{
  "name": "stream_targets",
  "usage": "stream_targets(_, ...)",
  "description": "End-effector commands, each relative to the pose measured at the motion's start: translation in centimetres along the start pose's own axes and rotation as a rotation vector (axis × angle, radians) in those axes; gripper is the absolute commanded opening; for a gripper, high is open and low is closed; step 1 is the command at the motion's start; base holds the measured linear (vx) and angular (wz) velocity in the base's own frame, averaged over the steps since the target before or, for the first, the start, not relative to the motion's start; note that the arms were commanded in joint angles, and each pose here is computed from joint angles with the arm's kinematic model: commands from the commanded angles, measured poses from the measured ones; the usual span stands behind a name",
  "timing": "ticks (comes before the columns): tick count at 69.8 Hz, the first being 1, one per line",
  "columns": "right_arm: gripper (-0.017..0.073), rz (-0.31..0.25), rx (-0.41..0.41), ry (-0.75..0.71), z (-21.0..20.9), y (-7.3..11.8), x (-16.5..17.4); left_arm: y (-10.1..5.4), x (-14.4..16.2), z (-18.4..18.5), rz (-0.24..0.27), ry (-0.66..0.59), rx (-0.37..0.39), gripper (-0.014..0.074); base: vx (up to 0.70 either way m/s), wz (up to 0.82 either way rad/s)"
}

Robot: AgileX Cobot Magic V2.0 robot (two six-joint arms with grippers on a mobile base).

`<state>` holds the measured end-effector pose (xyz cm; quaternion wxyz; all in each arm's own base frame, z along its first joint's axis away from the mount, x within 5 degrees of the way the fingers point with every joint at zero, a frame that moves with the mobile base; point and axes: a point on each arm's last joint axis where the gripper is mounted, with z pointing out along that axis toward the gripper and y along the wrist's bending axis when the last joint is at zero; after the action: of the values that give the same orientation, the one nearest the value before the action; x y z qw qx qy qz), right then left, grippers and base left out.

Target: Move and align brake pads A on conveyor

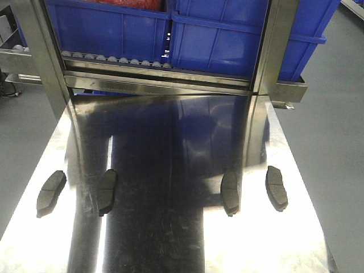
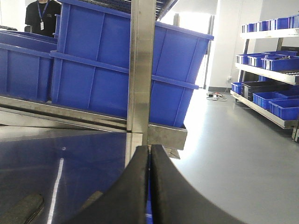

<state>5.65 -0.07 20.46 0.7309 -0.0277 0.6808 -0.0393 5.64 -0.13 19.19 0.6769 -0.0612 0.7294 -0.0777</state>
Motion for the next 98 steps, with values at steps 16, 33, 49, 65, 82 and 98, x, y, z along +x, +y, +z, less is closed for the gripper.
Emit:
stream_targets(16,-0.0010,-0.012,0.013,-0.088,-0.1,-0.1,-0.6,-0.1,0.0,0.0,-0.012,-0.066,0.021,-0.0006,0.00,0.00)
stream_targets(33,-0.0010,-0.012,0.013,-0.088,-0.1,-0.1,-0.6,-0.1,0.0,0.0,-0.012,-0.066,0.021,-0.0006,0.00,0.00)
stream_targets(49,-0.0010,-0.012,0.013,-0.088,-0.1,-0.1,-0.6,-0.1,0.0,0.0,-0.012,-0.066,0.021,-0.0006,0.00,0.00)
stream_targets(65,-0.0010,-0.012,0.013,-0.087,-0.1,-0.1,-0.6,-0.1,0.0,0.0,-0.012,-0.066,0.021,-0.0006,0.00,0.00)
stream_targets(82,-0.0010,-0.012,0.013,-0.087,-0.1,-0.1,-0.6,-0.1,-0.2,0.0,-0.012,-0.093,0.029,-0.0006,0.00,0.00)
stream_targets(98,-0.0010,-0.012,0.013,-0.088,-0.1,-0.1,-0.6,-0.8,-3.5,-0.7,0.025,-0.227,0.058,-0.0006,0.00,0.00)
